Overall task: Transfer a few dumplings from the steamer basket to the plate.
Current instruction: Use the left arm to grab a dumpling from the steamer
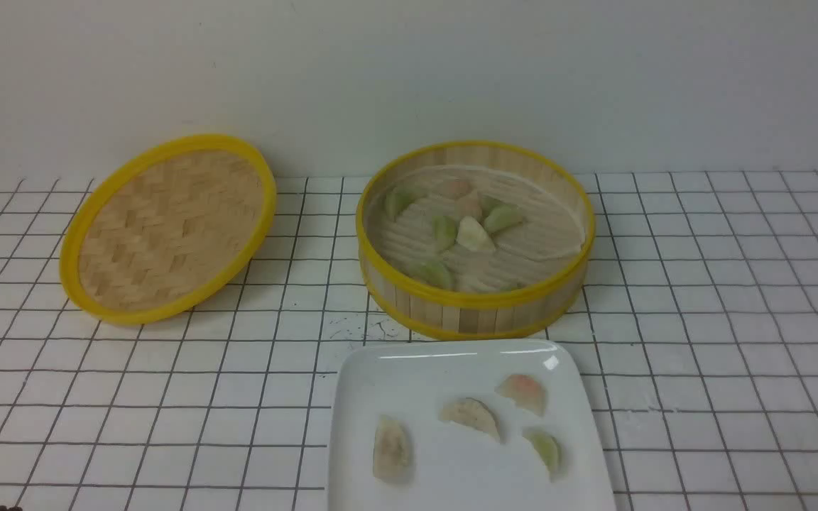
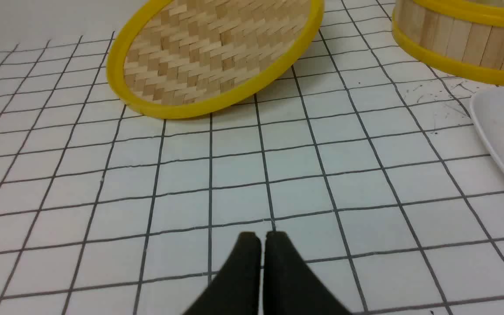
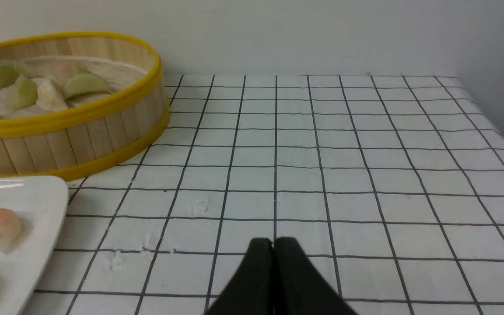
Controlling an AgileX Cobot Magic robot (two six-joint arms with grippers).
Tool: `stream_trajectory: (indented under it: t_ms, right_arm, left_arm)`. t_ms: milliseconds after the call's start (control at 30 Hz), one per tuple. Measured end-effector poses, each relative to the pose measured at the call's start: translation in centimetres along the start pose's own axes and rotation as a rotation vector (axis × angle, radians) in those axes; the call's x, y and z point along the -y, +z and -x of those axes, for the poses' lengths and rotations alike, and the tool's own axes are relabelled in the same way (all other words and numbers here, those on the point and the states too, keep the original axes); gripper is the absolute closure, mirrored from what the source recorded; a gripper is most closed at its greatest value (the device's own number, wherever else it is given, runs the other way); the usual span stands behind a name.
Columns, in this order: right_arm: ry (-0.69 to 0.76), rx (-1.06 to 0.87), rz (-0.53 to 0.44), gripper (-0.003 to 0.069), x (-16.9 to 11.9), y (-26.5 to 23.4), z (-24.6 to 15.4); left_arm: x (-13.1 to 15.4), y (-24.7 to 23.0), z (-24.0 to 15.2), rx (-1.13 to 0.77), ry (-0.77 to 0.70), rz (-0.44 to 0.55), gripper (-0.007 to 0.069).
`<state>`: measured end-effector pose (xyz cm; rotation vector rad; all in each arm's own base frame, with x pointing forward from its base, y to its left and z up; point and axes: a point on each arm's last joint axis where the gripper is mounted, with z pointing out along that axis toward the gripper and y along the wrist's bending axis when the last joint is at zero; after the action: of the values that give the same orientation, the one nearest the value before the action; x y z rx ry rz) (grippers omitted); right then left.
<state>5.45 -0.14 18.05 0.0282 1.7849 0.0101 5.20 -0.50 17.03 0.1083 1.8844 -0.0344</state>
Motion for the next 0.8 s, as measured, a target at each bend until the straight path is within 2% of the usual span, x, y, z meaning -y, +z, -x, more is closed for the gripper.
stream_trajectory:
  t_ms: [800]
  right_arm:
    - [0.0, 0.0, 0.0, 0.0673, 0.0, 0.0, 0.0]
  left_arm:
    - [-0.17, 0.0, -0.01, -0.001, 0.045, 0.018, 0.0631]
